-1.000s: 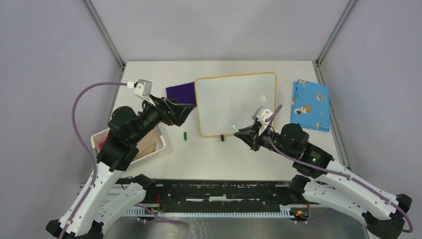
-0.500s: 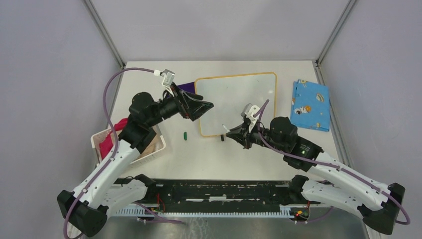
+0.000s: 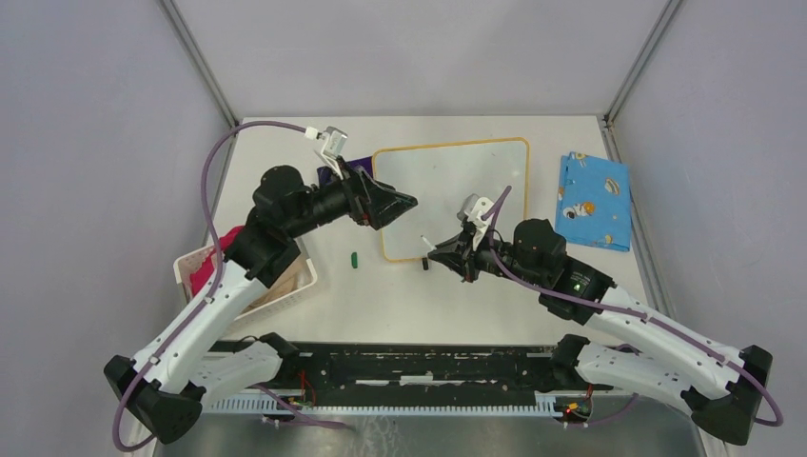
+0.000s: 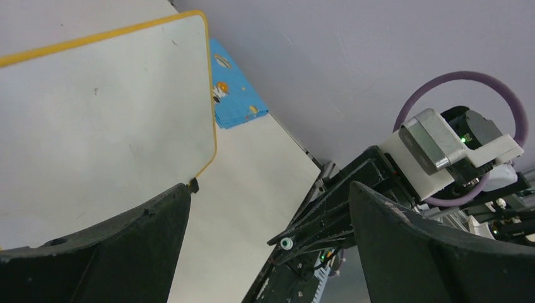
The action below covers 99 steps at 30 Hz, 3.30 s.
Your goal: Write a sentence on the whiteboard
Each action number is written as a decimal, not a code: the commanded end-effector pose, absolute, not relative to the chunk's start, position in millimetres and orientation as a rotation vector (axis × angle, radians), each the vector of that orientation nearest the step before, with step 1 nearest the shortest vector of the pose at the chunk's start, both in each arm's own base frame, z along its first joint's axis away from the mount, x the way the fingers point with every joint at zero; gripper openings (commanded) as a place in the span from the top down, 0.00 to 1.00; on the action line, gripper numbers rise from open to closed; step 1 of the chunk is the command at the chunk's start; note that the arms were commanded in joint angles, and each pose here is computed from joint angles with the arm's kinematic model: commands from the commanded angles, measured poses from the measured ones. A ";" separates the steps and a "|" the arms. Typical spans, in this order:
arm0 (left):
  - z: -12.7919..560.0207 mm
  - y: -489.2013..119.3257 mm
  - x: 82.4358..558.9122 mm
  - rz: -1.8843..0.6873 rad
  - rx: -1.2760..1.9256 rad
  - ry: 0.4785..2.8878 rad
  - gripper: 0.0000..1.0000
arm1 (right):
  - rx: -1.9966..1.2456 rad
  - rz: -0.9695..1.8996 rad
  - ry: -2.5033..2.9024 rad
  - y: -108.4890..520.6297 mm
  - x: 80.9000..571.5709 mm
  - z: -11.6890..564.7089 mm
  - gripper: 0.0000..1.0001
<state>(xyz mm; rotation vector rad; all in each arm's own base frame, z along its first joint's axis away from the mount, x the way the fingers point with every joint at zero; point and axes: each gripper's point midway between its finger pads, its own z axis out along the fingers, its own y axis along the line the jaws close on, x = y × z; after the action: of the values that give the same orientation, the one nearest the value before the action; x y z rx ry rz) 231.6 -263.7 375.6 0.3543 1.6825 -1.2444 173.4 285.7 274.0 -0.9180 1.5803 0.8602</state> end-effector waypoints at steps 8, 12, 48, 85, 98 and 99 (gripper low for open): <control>361.3 -275.6 205.5 -1.282 0.528 1.601 0.00 | -0.894 0.916 1.468 294.5 172.7 311.2 1.00; 368.9 -278.4 187.0 -1.379 0.575 1.561 0.00 | -0.926 0.950 1.460 296.5 165.0 313.5 1.00; 343.6 -285.9 130.3 -1.533 0.973 1.633 0.56 | -1.051 1.140 1.410 315.5 136.4 332.3 1.00; 344.2 -290.8 130.9 -1.490 0.961 1.630 0.97 | -1.052 1.147 1.405 312.7 132.8 329.2 1.00; 365.7 -275.2 147.6 -1.359 0.763 1.553 0.98 | -0.936 1.144 1.372 295.0 130.6 344.2 0.31; 368.4 -273.5 149.5 -1.348 0.739 1.549 0.98 | -0.917 1.131 1.363 291.3 131.6 347.8 0.19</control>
<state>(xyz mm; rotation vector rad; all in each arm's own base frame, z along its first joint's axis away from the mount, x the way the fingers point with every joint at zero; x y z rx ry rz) 140.3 -280.3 340.8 0.8382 1.6435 -1.3973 128.5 301.9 316.4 -1.0062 1.4632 1.1548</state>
